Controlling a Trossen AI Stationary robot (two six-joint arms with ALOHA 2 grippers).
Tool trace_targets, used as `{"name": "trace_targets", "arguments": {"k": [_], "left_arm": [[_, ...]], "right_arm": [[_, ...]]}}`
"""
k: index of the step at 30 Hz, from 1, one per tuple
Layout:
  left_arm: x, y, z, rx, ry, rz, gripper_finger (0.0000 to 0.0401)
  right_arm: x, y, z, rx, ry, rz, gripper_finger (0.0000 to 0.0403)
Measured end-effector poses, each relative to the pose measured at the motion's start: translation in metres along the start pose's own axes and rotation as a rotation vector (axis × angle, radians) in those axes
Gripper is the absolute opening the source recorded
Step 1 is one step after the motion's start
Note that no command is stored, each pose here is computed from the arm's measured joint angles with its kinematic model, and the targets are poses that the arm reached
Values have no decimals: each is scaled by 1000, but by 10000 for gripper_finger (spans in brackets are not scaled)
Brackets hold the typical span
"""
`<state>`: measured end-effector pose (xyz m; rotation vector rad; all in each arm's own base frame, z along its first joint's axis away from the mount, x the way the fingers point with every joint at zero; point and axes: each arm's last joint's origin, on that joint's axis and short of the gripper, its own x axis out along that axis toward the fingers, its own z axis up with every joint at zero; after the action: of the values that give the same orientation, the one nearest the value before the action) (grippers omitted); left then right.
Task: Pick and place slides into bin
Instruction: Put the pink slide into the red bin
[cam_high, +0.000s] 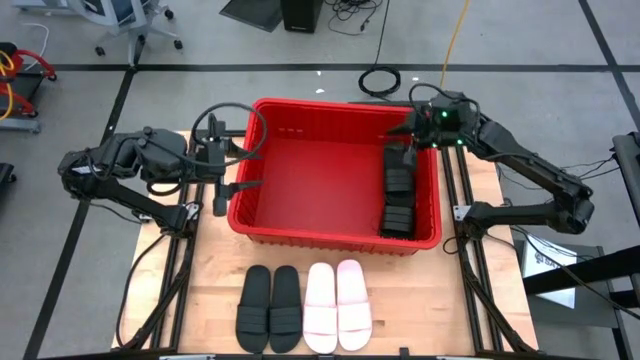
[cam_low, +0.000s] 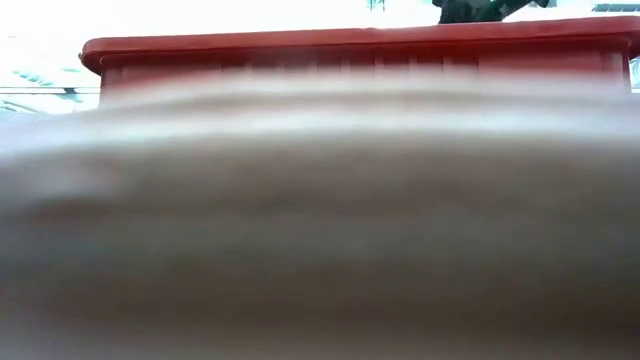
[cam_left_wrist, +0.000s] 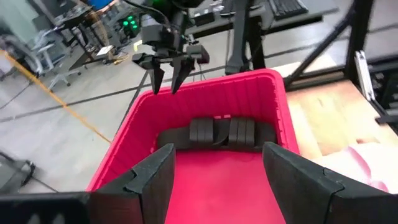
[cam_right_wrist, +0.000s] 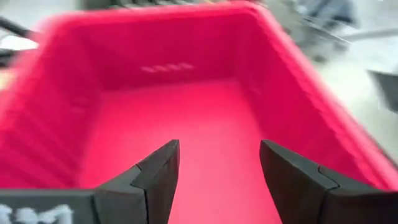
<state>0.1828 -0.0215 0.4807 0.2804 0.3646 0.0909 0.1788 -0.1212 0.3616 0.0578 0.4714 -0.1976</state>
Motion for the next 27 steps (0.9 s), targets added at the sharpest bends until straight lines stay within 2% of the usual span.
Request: {"name": "trace_targets", "arguments": {"k": [8, 15, 20, 27], "left_arm": [[-7, -21, 4, 88, -35, -110, 241], [-3, -46, 9, 115, -54, -209, 241], [8, -66, 10, 125, -26, -269, 241], [18, -96, 14, 159, -33, -340, 241]], "right_arm": [[4, 31, 12, 50, -96, 379, 212], [12, 73, 14, -26, -77, 554, 212], [27, 104, -5, -66, -44, 633, 212], [41, 148, -34, -134, -112, 825, 212]]}}
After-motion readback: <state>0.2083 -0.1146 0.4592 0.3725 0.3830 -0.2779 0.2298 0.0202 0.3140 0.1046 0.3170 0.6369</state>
